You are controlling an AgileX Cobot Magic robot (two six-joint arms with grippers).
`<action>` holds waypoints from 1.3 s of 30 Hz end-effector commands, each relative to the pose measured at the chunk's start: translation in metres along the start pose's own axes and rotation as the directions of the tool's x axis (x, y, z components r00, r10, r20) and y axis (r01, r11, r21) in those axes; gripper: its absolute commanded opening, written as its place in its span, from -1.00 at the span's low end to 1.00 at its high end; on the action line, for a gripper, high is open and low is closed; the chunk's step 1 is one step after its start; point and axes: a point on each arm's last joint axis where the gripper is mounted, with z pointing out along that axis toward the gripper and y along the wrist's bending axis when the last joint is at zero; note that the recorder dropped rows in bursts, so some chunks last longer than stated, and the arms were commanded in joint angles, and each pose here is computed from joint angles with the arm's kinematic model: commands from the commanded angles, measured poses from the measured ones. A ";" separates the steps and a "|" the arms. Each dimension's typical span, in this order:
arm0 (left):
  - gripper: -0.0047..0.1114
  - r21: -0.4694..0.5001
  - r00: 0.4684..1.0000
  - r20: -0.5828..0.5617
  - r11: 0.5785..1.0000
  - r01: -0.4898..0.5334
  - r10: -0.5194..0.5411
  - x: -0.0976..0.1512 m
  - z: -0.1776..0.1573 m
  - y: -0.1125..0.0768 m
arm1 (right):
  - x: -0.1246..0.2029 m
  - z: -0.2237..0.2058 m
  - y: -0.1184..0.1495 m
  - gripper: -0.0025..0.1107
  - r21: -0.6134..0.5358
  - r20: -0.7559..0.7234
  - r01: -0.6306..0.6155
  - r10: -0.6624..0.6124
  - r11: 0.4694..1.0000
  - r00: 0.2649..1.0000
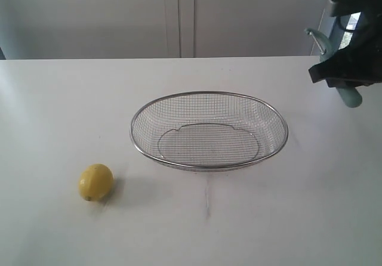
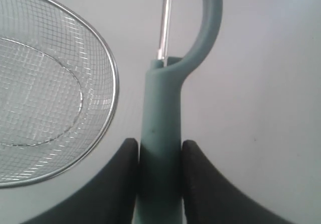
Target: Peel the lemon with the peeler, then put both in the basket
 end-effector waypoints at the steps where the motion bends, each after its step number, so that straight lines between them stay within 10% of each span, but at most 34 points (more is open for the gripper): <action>1: -0.91 -0.020 0.997 0.080 1.000 0.011 -0.009 -0.006 0.000 0.002 | -0.001 -0.027 0.006 -0.96 -0.048 0.043 -0.059 0.061 0.997 0.997; 10: -0.91 -0.099 0.914 0.405 0.995 0.031 0.012 -0.035 -0.008 0.009 | 0.007 -0.064 0.015 -0.96 -0.106 0.042 -0.064 0.068 0.992 0.997; 20: -0.91 -0.101 0.910 0.414 0.994 0.032 0.013 -0.036 -0.008 0.009 | 0.016 -0.092 0.042 -0.96 -0.353 0.150 0.029 0.026 0.935 0.988; 33: -0.91 -0.112 0.885 0.466 0.993 0.040 0.017 -0.041 -0.011 0.010 | 0.067 -0.083 0.054 -0.96 -0.406 0.039 -0.019 0.038 0.914 0.999; 39: -0.91 0.088 0.762 0.539 0.924 0.373 -0.359 -0.047 -0.014 0.012 | 0.073 -0.092 0.056 -0.96 -0.405 0.060 -0.006 0.034 0.914 0.998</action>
